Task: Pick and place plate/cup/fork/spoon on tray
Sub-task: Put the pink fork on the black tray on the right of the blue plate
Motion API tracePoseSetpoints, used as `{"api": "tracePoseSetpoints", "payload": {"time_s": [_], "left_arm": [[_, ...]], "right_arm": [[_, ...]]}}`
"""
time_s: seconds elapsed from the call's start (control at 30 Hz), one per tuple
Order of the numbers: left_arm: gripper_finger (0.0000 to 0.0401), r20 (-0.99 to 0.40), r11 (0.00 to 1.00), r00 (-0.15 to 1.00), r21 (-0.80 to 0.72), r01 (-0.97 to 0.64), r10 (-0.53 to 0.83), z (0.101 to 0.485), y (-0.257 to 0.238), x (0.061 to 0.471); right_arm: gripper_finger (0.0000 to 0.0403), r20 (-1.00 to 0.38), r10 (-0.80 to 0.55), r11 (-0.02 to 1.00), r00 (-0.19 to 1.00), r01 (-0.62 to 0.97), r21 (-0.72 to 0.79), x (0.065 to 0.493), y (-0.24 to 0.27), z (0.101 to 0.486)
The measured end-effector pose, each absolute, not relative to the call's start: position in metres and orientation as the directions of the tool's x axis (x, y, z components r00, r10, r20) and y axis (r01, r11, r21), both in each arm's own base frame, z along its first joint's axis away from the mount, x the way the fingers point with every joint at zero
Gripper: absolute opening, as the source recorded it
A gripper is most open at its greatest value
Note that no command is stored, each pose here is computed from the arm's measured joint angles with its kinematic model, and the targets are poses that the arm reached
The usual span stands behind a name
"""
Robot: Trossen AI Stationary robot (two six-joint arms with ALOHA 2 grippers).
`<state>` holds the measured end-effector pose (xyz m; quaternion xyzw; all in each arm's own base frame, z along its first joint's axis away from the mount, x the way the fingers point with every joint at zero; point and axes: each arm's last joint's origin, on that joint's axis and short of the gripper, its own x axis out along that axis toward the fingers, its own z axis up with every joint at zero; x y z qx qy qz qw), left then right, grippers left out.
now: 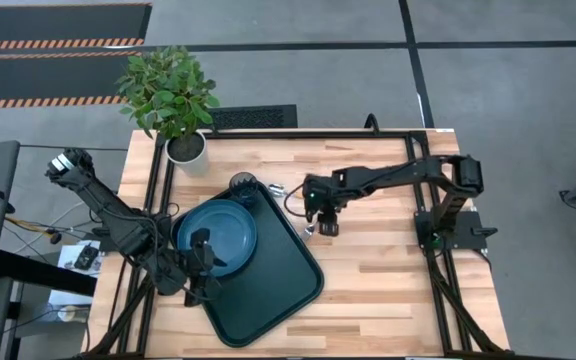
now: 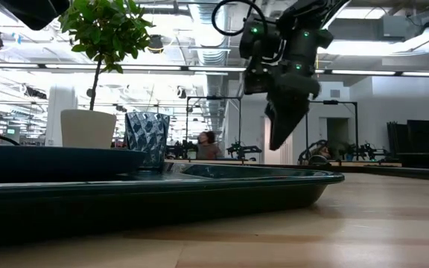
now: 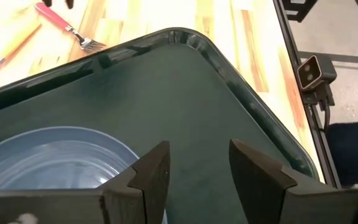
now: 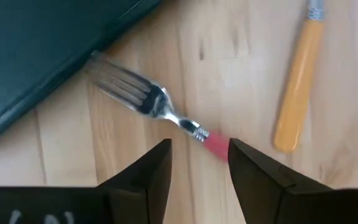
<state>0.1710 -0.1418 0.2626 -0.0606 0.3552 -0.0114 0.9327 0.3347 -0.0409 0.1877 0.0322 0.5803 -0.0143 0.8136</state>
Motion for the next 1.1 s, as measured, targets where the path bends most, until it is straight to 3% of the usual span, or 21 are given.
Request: {"api": "tracePoseSetpoints", "payload": {"time_s": [0.37,0.5,0.87,1.0,1.1], "left_arm": [[0.0151,-0.652,0.989,0.757,-0.135,-0.06,-0.044,0.263,-0.141,0.171],[0.0151,-0.65,0.989,0.759,-0.133,-0.063,-0.039,0.263,-0.141,0.171],[0.0151,-0.651,0.989,0.758,-0.13,-0.063,-0.037,0.263,-0.141,0.171],[0.0151,-0.652,0.99,0.757,-0.13,-0.064,-0.037,0.263,-0.141,0.171],[0.0151,-0.65,0.99,0.759,-0.127,-0.067,-0.032,0.263,-0.141,0.171]], "right_arm": [[0.0188,-0.937,-0.065,0.969,0.344,-0.203,-0.142,0.338,-0.033,0.189],[0.0189,-0.929,-0.067,0.964,0.363,-0.217,-0.155,0.345,-0.036,0.181],[0.0188,-0.97,-0.054,0.962,0.236,-0.248,-0.113,0.35,-0.042,0.14],[0.0166,-0.974,-0.05,0.968,0.222,-0.229,-0.102,0.35,-0.044,0.138],[0.0117,-0.976,-0.049,0.976,0.214,-0.196,-0.092,0.349,-0.043,0.138]]}}
